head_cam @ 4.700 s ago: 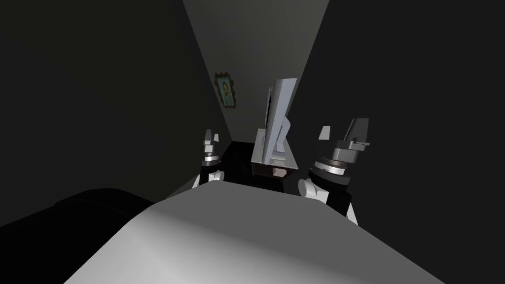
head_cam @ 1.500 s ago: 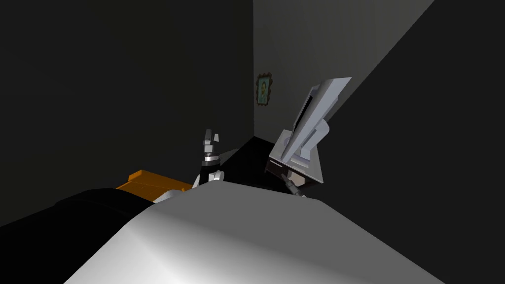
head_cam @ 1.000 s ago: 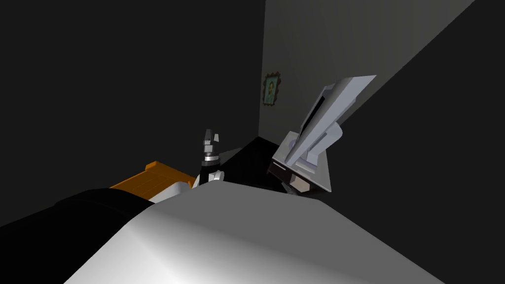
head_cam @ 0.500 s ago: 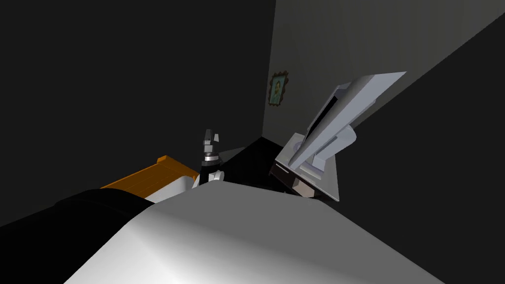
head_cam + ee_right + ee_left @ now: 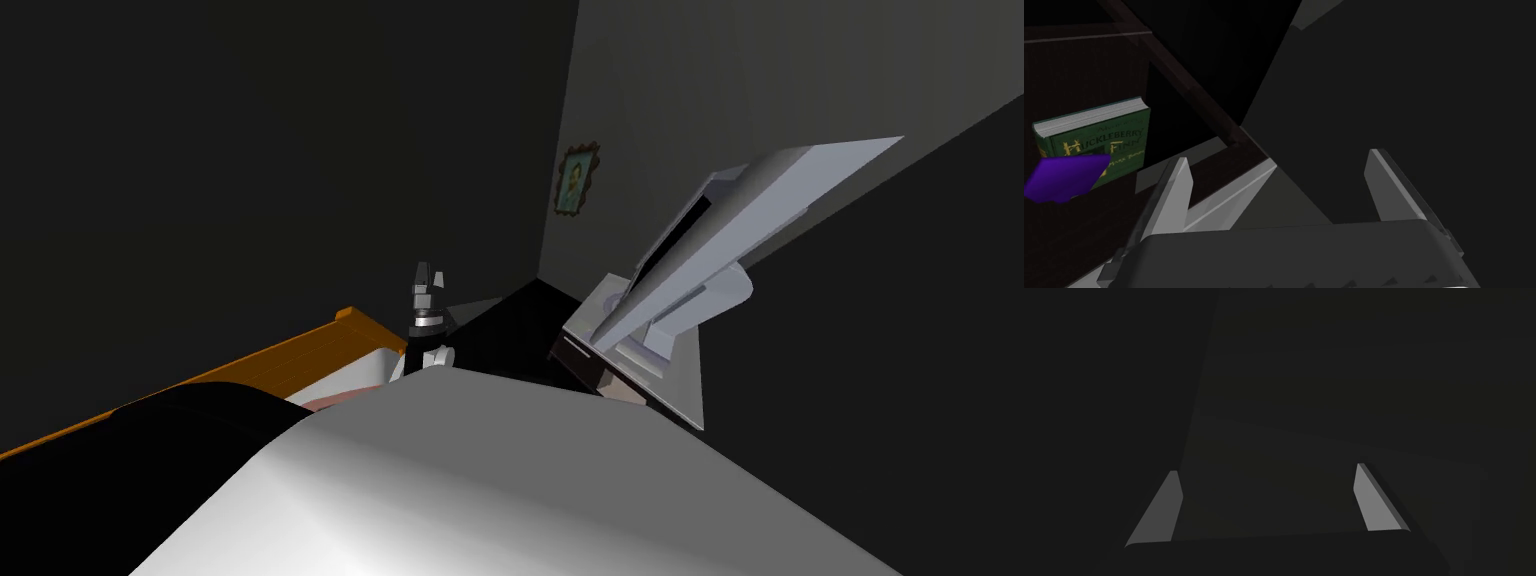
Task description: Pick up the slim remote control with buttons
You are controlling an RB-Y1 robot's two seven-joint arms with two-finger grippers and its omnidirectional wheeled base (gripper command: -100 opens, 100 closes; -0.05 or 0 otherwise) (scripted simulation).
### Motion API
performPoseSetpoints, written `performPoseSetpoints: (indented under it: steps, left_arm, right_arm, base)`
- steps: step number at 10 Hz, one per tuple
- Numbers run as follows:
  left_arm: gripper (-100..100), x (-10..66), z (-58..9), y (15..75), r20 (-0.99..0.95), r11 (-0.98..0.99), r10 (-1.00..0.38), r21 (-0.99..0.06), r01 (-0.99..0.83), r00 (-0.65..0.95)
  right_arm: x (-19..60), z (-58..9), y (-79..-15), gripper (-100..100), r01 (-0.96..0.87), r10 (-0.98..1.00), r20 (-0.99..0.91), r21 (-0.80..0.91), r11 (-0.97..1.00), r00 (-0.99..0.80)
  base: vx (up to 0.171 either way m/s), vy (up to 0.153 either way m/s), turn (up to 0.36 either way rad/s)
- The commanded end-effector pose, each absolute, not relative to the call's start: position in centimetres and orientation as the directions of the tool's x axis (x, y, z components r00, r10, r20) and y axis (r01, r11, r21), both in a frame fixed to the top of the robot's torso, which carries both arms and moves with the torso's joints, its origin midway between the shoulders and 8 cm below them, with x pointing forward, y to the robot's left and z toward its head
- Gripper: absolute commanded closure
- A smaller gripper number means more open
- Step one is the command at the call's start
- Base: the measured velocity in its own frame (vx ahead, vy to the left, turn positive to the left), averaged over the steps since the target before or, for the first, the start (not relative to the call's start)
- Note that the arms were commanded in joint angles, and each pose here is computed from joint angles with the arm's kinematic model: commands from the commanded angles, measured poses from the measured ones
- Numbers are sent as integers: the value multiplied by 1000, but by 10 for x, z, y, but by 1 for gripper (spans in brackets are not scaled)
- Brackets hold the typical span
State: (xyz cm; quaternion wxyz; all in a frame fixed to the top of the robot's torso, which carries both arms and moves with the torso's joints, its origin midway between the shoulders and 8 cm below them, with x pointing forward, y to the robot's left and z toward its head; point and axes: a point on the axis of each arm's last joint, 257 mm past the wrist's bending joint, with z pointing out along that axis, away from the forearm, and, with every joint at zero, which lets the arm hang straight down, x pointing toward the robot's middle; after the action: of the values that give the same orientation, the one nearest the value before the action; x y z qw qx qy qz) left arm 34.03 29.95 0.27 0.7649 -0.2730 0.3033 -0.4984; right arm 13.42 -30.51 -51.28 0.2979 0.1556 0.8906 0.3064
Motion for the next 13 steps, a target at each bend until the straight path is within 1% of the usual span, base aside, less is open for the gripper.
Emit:
performPoseSetpoints:
  steps: [1,2,3,4,6,7,9,10,11,13]
  left_arm:
    - [0,340,3,300,-192,354,-928,-720,597,319]
    - [0,340,3,299,-192,354,-928,-720,597,319]
    - [0,340,3,300,-192,354,-928,-720,597,319]
    - [0,340,3,300,-192,354,-928,-720,597,319]
    - [0,340,3,300,-192,354,-928,-720,597,319]
    - [0,340,3,300,-192,354,-928,-720,597,319]
    - [0,340,3,300,-192,354,-928,-720,597,319]
    - [0,340,3,300,-192,354,-928,-720,597,319]
    - [0,340,3,299,-192,354,-928,-720,597,319]
    - [0,340,3,300,-192,354,-928,-720,597,319]
  right_arm:
    - [109,-527,-320,-100,84,391,-422,585,807,-818]
    - [99,-534,-331,-100,106,391,-410,567,817,-824]
    - [79,-543,-345,-100,81,323,-396,519,851,-859]
    - [71,-547,-355,-100,98,324,-385,502,859,-864]
    - [25,-562,-399,-100,49,188,-332,386,921,-924]
    - [33,-559,-391,-100,34,185,-344,401,916,-920]
    - [18,-564,-410,-100,61,188,-320,367,928,-929]
    - [-4,-566,-437,-100,30,121,-285,303,952,-951]
    - [-4,-566,-438,-100,31,121,-284,302,953,-951]
    - [-39,-563,-494,-100,-42,-3,-209,183,982,-978]
  base:
    - [35,-25,334]
    - [38,-44,175]
    - [46,-54,236]
    - [41,-51,195]
    - [61,-81,373]
    - [64,-78,166]
    - [21,-9,-25]
    - [23,-15,304]
    - [40,-48,161]
    - [76,-92,271]
